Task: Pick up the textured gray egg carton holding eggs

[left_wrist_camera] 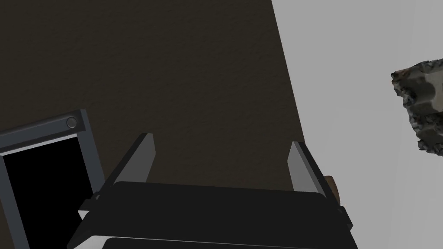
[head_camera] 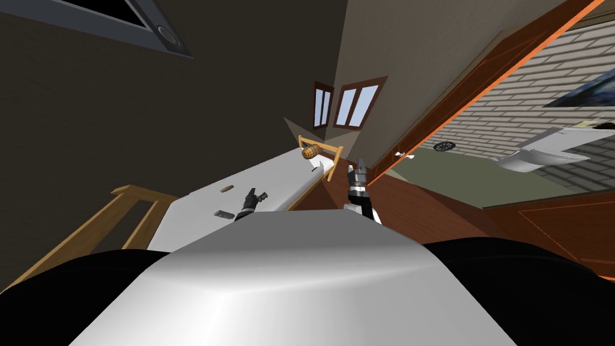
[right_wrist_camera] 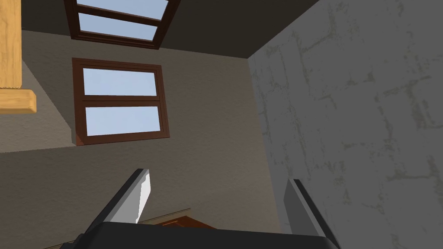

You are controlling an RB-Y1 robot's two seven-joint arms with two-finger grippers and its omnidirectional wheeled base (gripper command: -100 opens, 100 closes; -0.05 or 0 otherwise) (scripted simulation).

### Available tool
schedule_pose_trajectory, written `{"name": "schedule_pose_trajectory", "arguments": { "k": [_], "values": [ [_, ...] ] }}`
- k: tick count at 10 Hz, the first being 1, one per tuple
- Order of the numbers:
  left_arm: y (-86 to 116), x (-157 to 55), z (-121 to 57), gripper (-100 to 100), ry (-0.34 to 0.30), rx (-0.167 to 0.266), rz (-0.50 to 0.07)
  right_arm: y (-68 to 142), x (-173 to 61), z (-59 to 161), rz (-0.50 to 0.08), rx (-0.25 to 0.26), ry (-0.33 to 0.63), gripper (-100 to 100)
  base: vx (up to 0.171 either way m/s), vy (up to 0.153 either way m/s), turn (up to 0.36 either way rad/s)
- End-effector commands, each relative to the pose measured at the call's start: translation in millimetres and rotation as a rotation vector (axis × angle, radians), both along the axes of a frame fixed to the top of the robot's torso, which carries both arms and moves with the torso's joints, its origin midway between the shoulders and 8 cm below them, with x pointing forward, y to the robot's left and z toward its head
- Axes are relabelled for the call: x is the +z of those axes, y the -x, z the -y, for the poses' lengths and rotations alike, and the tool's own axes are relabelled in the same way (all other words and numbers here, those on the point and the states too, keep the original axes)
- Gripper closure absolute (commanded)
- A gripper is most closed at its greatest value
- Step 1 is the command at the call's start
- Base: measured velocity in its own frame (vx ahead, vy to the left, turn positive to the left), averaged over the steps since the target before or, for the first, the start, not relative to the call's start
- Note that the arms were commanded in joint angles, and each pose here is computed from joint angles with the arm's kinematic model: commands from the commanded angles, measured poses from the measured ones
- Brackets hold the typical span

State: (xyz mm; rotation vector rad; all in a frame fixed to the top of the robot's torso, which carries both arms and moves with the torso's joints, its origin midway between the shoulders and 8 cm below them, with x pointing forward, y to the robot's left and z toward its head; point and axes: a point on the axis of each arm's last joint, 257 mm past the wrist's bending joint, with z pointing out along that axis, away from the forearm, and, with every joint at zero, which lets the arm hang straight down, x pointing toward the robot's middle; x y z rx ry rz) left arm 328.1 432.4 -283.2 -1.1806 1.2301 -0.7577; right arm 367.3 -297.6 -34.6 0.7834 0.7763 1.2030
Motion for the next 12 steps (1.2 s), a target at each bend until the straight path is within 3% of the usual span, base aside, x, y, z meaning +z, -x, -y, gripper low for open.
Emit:
{"name": "schedule_pose_trajectory", "arguments": {
  "k": [1,2,5,6,9,10,12],
  "values": [
    [12,-25,-12.1,-100,-0.002,0.03,-0.061,0,0,0,0.0,0.0,0.0,0,0.022,0.005,-0.085],
    [12,-25,-12.1,-100,-0.002,0.03,-0.061,0,0,0,0.0,0.0,0.0,0,0.016,0.004,-0.061],
    [50,-75,-43.0,-100,-0.009,0.104,-0.211,0,0,0,0.0,0.0,0.0,0,0.026,0.013,-0.165],
    [51,-76,-43.2,-100,-0.008,0.105,-0.213,0,0,0,0.0,0.0,0.0,0,0.018,0.021,-0.075],
    [92,-118,-70.8,-100,-0.02,0.169,-0.354,0,0,0,0.0,0.0,0.0,0,0.02,0.021,-0.19],
    [92,-118,-70.8,-100,-0.02,0.169,-0.354,0,0,0,0.0,0.0,0.0,0,0.012,0.027,-0.069],
    [118,-140,-86.9,-100,-0.029,0.204,-0.438,0,0,0,0.0,0.0,0.0,0,0.011,0.018,-0.179]
  ]
}}
